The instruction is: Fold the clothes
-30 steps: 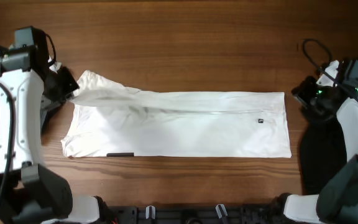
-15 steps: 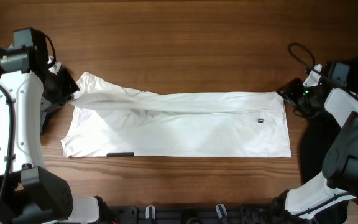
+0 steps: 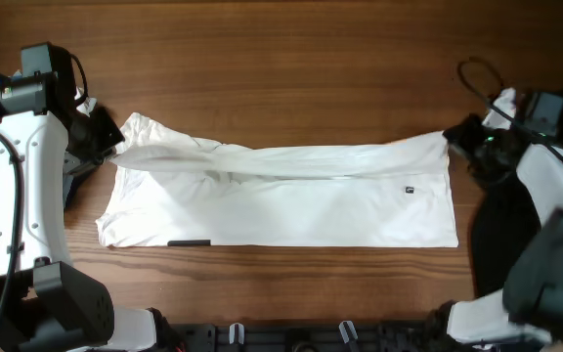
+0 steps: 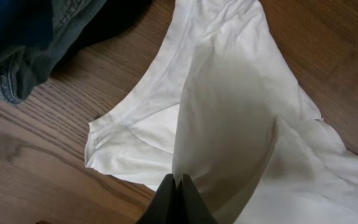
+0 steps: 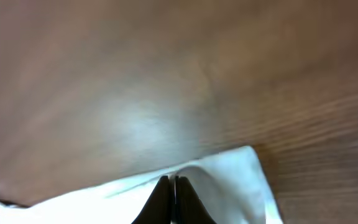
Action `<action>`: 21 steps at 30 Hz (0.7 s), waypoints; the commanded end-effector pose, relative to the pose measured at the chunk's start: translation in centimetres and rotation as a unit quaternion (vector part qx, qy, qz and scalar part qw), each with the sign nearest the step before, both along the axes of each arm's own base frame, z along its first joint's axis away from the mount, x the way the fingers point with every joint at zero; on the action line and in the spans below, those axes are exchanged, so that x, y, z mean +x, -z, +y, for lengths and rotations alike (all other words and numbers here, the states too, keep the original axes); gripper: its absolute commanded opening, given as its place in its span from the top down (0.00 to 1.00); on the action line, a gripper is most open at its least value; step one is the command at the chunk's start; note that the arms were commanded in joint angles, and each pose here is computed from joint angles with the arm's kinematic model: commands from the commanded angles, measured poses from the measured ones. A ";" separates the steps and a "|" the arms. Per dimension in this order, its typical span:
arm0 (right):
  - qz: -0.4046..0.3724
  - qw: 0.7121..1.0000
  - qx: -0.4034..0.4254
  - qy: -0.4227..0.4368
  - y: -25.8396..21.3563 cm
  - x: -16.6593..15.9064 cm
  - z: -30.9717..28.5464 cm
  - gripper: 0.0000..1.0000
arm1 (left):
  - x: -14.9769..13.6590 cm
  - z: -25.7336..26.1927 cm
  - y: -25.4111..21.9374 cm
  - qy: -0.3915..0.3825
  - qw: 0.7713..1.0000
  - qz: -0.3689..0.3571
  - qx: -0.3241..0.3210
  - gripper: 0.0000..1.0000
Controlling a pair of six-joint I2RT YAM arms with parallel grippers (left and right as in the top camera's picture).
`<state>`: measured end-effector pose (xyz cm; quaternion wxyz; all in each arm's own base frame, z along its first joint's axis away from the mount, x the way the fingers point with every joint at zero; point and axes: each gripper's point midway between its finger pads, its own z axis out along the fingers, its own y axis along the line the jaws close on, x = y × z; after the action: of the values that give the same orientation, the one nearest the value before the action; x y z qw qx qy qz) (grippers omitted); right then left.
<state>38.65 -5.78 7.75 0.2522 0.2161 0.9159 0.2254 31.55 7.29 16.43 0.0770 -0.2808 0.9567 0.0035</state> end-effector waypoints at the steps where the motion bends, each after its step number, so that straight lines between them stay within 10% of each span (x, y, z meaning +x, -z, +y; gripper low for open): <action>1: -0.033 0.999 -0.017 0.014 -4.0 -0.3 -0.4 0.96 | 0.1 0.1 -0.6 -0.006 1.000 -0.011 0.001 0.96; 7: 0.073 0.995 -0.039 0.064 -1.5 -4.0 -1.5 0.96 | -0.9 0.3 -0.5 -0.008 1.000 0.011 0.010 0.96; 11: 0.067 0.995 -0.036 0.060 0.8 -2.7 -1.7 0.51 | 0.1 -0.3 -0.6 -0.004 1.000 -0.010 -0.009 0.96; 21: 0.108 0.994 -0.006 0.024 7.6 -1.9 -0.7 0.70 | 0.4 -0.2 -0.6 -0.004 1.000 -0.017 -0.007 0.95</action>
<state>36.97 -7.43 0.80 0.1672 0.2779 0.9294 0.1760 31.70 7.06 16.44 0.0786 -0.2802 0.9567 -0.0042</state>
